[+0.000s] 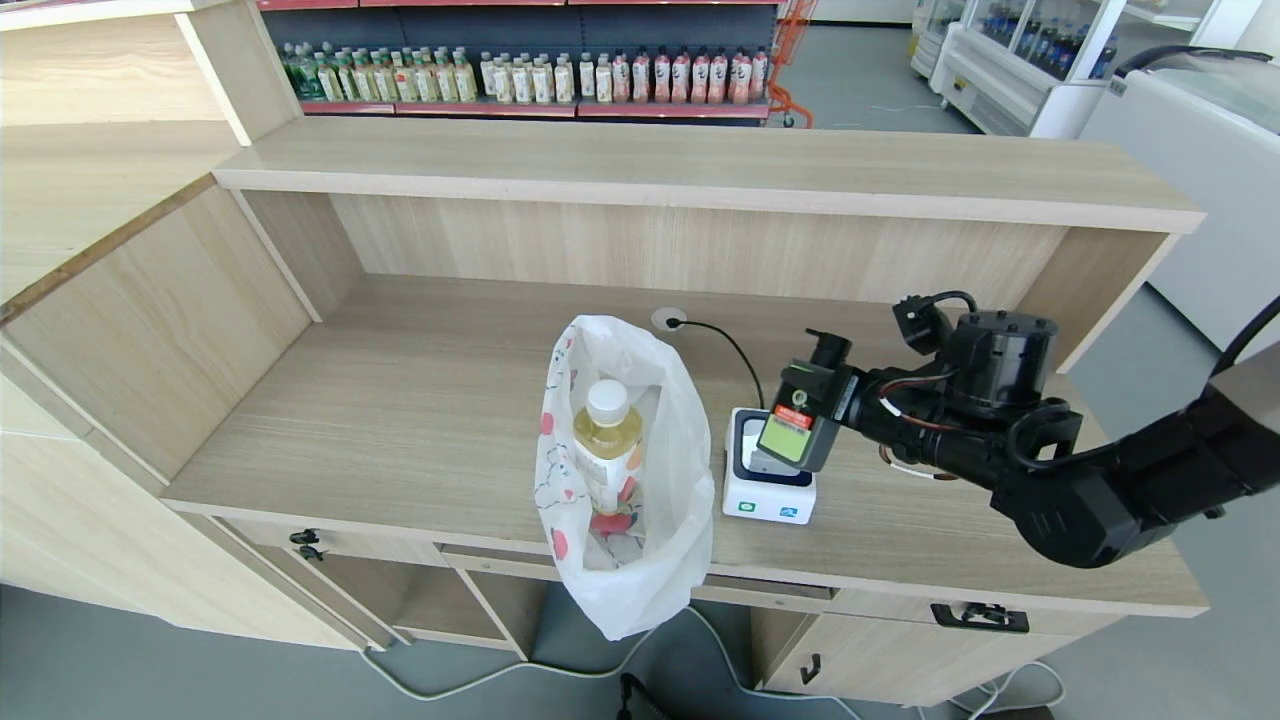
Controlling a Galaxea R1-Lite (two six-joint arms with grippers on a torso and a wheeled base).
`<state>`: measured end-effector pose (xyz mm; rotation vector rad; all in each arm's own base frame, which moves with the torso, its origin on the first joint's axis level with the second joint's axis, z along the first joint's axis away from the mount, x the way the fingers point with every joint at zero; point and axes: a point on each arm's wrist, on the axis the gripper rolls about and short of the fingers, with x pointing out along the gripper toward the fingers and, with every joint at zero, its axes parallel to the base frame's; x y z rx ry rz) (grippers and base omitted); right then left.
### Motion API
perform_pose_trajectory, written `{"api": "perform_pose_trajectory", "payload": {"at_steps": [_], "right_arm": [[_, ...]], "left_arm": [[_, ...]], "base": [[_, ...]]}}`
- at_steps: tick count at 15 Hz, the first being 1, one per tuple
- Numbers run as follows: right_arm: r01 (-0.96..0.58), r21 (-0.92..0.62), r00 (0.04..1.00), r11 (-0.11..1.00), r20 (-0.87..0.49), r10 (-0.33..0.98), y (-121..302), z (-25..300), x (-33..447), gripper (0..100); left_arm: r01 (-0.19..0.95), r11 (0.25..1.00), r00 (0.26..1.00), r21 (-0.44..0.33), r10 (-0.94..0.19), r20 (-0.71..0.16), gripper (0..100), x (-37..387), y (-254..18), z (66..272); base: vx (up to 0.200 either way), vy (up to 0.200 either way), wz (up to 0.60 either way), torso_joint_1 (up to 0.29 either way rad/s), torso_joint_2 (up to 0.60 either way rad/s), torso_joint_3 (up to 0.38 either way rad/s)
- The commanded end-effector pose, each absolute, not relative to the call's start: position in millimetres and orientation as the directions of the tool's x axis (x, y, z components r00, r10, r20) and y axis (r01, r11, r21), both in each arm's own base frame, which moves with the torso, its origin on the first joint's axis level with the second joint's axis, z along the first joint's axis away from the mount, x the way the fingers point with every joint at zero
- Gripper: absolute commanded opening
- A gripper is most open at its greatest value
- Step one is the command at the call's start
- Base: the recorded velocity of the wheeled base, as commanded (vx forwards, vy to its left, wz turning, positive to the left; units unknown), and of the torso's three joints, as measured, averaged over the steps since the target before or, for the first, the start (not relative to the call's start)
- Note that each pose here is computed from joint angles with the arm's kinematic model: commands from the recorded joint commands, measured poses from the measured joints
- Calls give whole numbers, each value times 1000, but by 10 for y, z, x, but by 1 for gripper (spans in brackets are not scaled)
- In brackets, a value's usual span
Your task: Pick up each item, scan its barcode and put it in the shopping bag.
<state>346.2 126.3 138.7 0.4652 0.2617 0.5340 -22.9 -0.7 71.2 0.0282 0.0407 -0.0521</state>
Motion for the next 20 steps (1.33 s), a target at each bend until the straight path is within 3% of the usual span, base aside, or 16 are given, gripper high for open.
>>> {"api": "perform_pose_trajectory", "payload": {"at_steps": [1, 20], "right_arm": [[-433, 485, 828, 760, -119, 548, 1283, 1370, 3475, 0], [-514, 403, 804, 757, -83, 589, 1562, 1186, 3692, 0]], "left_arm": [[53, 998, 998, 26, -52, -43, 100, -228, -8, 713], [53, 998, 998, 27, -52, -43, 100, -228, -8, 713]], "base": [[0, 0, 0, 0, 0, 0], [0, 0, 0, 0, 0, 0]]}}
